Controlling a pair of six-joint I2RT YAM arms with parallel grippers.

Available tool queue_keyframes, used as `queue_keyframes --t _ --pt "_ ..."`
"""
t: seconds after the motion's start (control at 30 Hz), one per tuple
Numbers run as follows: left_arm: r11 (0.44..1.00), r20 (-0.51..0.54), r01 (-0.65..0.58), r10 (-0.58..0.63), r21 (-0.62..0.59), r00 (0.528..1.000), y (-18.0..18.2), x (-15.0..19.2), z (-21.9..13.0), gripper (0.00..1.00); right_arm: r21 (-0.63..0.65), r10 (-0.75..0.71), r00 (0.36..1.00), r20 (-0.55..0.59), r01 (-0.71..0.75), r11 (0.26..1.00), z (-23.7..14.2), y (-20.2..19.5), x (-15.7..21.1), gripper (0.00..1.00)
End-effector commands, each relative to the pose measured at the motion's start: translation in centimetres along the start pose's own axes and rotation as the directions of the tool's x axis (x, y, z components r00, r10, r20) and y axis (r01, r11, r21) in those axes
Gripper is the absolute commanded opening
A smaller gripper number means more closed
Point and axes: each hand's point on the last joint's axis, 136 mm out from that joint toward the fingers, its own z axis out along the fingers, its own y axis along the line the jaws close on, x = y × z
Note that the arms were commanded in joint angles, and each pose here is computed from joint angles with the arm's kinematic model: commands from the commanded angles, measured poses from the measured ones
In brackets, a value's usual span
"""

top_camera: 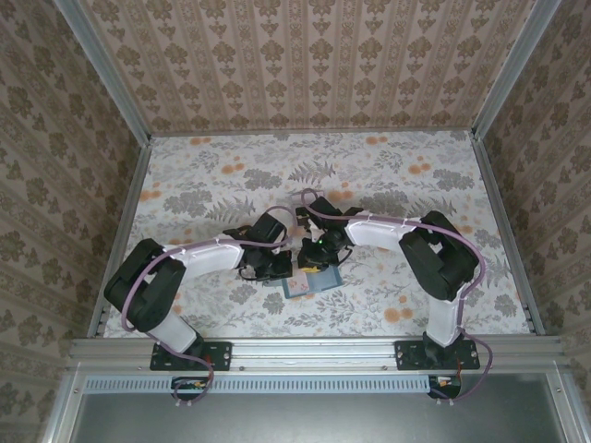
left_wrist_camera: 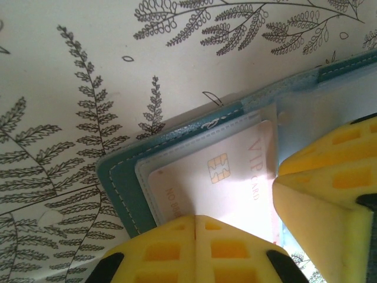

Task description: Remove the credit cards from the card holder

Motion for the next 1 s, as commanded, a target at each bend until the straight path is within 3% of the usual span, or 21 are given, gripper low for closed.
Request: queue_keyframes --t 0.0,0.37,0.67,0.97 --pt "0.999 -0.025 0.021 -0.021 -0.038 0.999 0.9 0.7 0.5 0.01 -0.008 0.024 0.999 -0.041 -0.025 1.0 1.1 -0.8 0.5 0.21" --pt "0.999 -0.026 0.016 -0.017 -0.038 1.0 0.8 0.7 0.3 0.02 0.02 0.019 0.998 -0.055 -0.018 1.0 1.3 -1.7 1.0 0.19" --pt "0.998 -0.028 0.017 -0.018 -0.054 0.999 1.2 0.9 0.1 0.07 0.2 -0.016 0.999 -0.027 0.021 0.98 0.1 -4.3 0.8 0.26" --pt "0.998 -0.036 0.016 -0.019 -0.058 0.999 1.4 1.1 0.5 0.07 0.231 -0.057 0.998 -0.004 0.056 0.971 -1.5 -3.8 0.4 0.26"
